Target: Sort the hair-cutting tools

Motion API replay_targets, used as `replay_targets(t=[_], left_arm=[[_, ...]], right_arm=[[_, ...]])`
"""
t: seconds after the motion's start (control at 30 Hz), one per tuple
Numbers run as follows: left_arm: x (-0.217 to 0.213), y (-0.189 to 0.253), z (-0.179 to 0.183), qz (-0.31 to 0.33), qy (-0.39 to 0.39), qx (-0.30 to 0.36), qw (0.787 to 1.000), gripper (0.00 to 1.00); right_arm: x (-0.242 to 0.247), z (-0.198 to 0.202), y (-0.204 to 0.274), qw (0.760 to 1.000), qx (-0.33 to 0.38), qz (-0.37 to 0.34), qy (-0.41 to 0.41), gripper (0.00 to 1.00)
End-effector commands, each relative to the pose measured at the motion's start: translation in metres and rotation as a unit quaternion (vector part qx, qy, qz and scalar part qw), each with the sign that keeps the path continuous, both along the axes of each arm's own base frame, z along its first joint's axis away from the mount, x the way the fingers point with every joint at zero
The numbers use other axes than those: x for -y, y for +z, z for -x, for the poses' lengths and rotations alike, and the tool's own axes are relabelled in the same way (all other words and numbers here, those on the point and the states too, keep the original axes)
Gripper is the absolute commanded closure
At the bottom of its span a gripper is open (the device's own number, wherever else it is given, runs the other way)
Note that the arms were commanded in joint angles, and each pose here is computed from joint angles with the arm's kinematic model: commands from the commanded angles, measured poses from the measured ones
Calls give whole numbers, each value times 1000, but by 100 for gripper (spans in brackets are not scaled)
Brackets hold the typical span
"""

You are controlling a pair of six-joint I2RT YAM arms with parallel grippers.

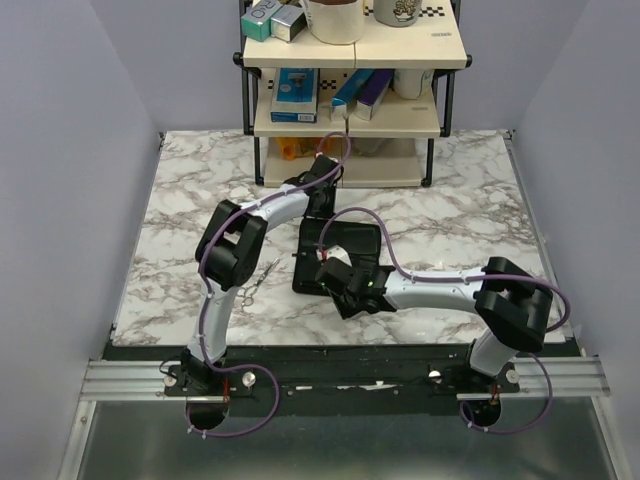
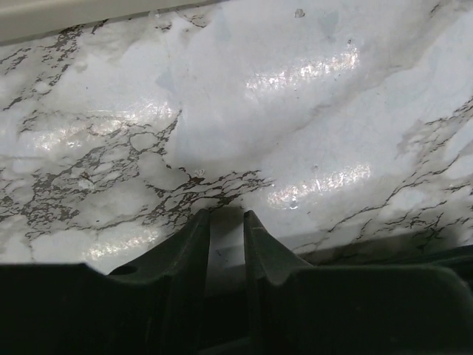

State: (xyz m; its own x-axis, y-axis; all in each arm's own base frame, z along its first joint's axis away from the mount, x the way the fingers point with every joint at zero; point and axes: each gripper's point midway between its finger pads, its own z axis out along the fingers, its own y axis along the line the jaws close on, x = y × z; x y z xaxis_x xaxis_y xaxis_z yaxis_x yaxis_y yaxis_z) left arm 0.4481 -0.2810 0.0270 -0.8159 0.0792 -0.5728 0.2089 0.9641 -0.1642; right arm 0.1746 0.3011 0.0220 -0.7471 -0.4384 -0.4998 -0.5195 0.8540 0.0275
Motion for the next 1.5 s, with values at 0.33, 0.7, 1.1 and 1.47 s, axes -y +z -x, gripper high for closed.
replay_targets(t=[0.33,0.7,1.1,1.47], left_arm=[[-83,-57,101,-110,66,-104,986,76],[-112,-46,154,-95,113,-120,982,77],[-116,-37,203,-57,102,-111,987,78],[-125,-29,235,-17,115,-104,988,78]], right_arm=[[61,-10,-16,992,11,66,-110,99],[89,-27,-17,981,-1,98,-168,99],[110,-58,-7,970,9,131,-203,99],[83,-99,-10,975,10,137,-173,99]])
